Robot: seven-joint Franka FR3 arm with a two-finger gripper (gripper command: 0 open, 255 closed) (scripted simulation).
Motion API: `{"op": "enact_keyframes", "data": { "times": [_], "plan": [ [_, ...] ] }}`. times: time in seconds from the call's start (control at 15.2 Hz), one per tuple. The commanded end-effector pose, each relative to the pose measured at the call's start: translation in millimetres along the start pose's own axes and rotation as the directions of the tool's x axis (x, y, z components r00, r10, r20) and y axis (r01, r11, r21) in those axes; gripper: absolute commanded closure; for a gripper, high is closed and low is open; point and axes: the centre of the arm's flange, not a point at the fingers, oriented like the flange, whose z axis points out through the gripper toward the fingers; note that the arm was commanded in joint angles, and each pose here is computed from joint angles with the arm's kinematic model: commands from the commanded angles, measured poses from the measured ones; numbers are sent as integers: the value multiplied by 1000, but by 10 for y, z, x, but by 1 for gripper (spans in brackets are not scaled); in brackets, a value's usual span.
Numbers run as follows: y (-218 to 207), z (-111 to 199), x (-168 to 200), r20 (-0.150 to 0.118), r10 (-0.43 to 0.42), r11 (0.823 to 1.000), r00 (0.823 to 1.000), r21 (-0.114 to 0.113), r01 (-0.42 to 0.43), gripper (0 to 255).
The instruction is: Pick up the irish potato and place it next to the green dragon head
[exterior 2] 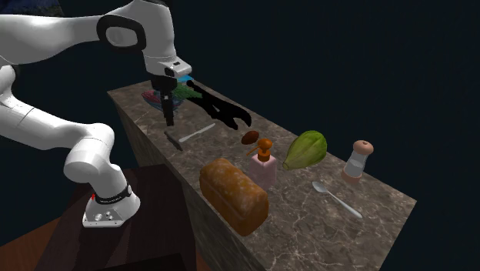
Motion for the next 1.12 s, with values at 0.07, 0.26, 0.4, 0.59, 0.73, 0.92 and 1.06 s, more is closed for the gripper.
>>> {"op": "enact_keyframes", "data": {
  "times": [0.07,0.26,0.4,0.59,0.73,0.92,1.06],
  "plan": [
    [-39,63,110,0,-3,1000,1000,-1,3,0],
    [-158,253,438,1,-14,1000,1000,-2,14,0],
    [-240,380,656,2,-21,1000,1000,-3,21,0],
    [-364,570,983,2,-31,1000,1000,-5,31,0],
    [-449,698,1199,3,-38,999,999,-6,38,0],
    [-578,889,1523,4,-48,999,999,-7,48,0],
    [-667,1017,1738,4,-55,998,998,-8,55,0]
  ]
}}
